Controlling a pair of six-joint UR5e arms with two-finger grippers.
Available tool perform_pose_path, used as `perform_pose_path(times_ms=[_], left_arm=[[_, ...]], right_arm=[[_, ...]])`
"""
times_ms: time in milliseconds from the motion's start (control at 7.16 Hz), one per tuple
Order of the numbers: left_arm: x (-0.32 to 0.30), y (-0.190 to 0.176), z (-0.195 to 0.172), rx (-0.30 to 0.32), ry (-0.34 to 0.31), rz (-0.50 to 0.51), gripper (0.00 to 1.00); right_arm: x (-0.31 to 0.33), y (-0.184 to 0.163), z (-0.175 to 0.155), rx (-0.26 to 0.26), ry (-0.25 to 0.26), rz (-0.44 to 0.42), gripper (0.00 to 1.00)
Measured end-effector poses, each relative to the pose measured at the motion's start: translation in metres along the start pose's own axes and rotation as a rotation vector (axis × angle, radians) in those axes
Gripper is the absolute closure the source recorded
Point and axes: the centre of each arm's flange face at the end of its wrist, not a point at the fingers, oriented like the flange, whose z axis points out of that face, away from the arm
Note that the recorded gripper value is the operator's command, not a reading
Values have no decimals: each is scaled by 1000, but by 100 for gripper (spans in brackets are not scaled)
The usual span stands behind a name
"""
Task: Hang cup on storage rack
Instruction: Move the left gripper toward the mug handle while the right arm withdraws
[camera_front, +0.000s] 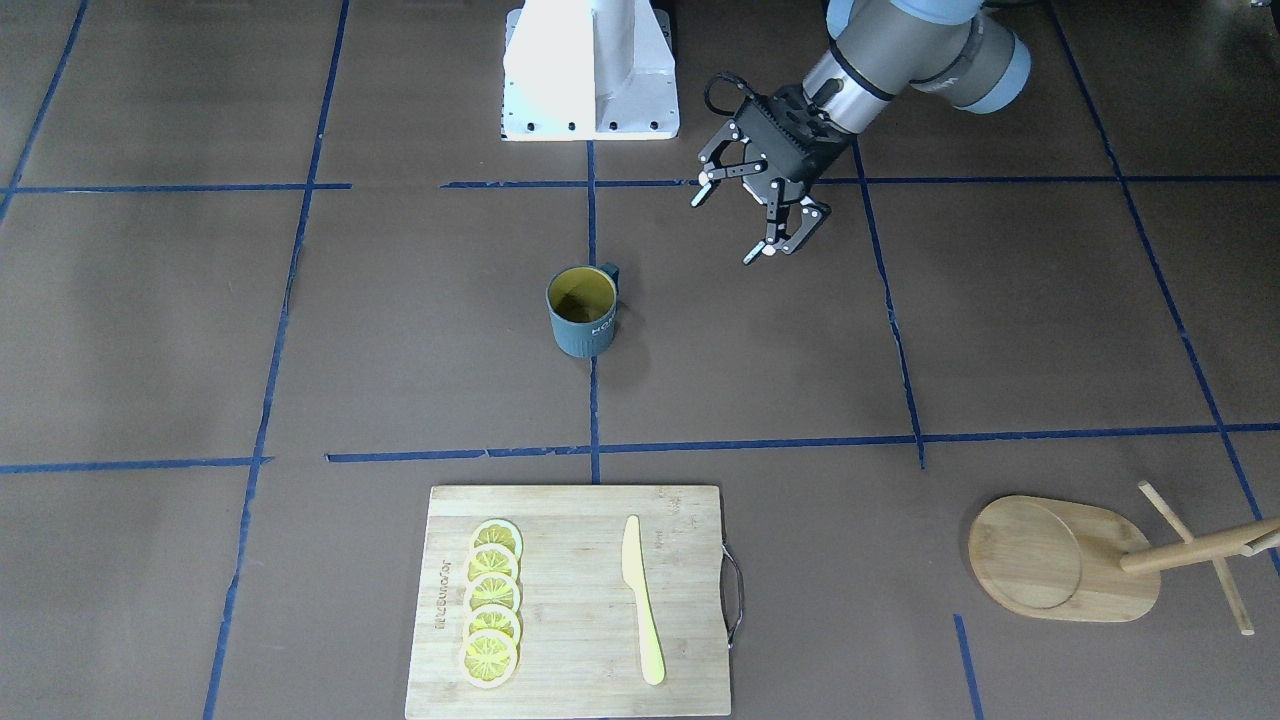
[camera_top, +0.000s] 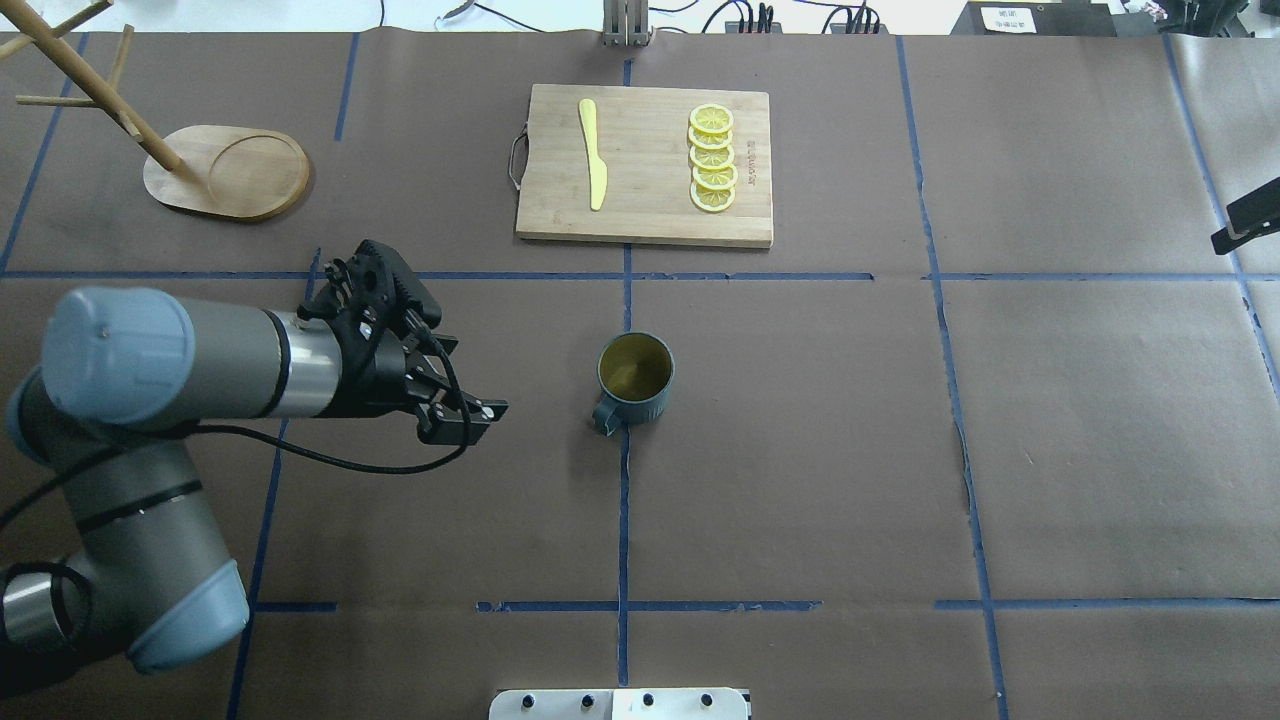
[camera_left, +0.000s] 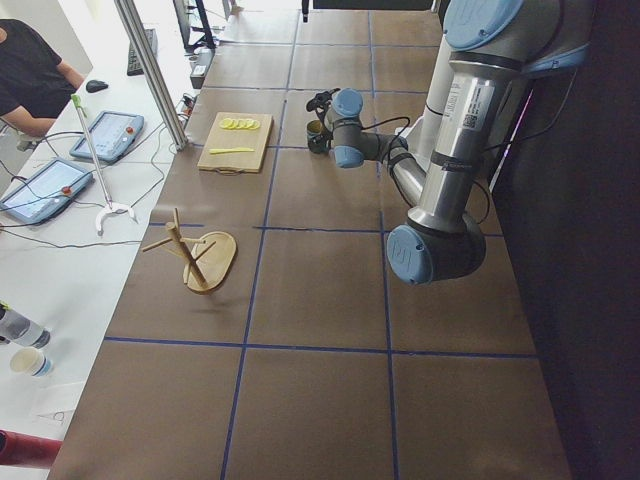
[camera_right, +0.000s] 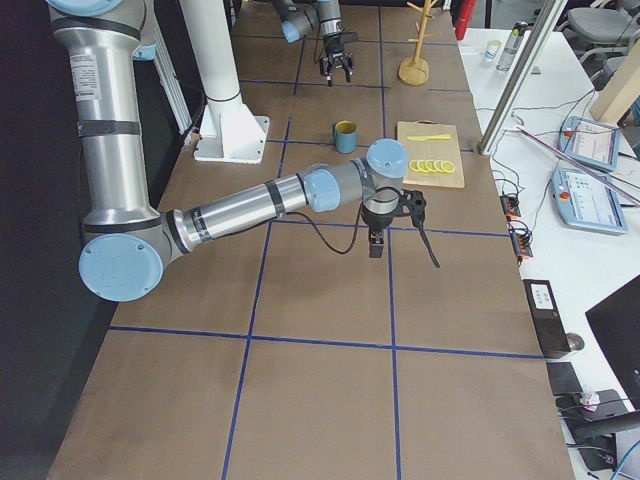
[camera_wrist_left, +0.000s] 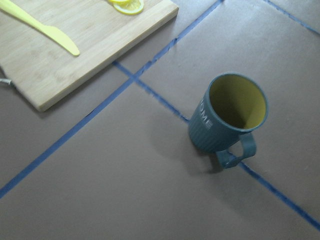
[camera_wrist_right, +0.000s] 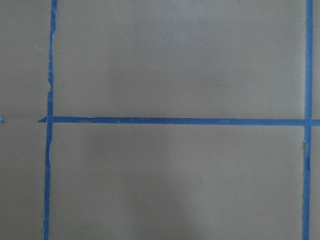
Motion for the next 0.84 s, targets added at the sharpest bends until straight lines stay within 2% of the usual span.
perform_pose_path(times_ms=[140,419,559,838], left_arm=[[22,13,18,80,-27,-5,4],[68,37,60,185,-136,-36,4],[90,49,78,217,-165,-82,5],[106,72,106,253,-164,-138,8]], right_arm=[[12,4,-1,1,4,1,0],[20,6,0,-1,8,0,0],[20,6,0,-1,8,-1,0],[21,7,0,-2,9,-1,0]])
